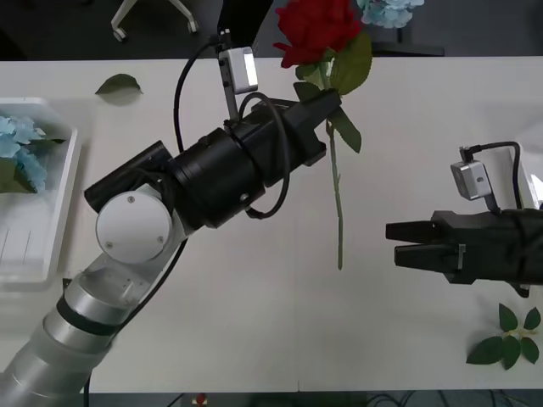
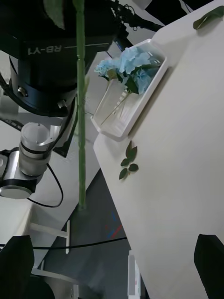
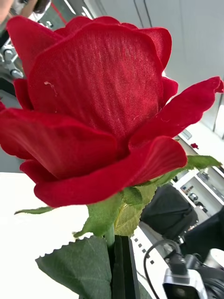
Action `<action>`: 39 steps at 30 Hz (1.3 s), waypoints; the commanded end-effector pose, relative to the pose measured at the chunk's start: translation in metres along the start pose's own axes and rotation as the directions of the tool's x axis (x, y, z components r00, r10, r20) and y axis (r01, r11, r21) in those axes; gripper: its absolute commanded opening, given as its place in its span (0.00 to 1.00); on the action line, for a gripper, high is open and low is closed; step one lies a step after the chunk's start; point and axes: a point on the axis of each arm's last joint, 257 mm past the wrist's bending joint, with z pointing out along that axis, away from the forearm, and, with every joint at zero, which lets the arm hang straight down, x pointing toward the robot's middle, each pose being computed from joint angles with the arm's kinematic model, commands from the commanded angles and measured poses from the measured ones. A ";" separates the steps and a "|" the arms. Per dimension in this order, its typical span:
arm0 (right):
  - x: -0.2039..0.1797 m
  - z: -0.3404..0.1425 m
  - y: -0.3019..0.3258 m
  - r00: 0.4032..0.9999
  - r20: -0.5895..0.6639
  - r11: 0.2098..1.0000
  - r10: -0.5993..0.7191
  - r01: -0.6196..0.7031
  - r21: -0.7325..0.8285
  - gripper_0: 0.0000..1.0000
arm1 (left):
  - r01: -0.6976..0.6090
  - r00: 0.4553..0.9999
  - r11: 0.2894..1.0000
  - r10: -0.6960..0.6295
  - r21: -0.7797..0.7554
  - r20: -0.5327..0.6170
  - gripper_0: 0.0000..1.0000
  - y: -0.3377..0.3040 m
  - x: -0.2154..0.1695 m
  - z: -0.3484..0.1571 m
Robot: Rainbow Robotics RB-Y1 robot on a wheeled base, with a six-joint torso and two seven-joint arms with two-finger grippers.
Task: Place the red flowers into the right box and the blue flowers into the left box. If a person shows an open palm, hand one flower to the person first, then continue sorting.
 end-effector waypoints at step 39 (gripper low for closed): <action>-0.031 0.087 0.006 0.997 0.012 0.997 0.073 -0.074 0.008 1.00 | -0.008 1.000 0.998 0.009 0.059 -0.013 0.00 -0.027 0.008 0.020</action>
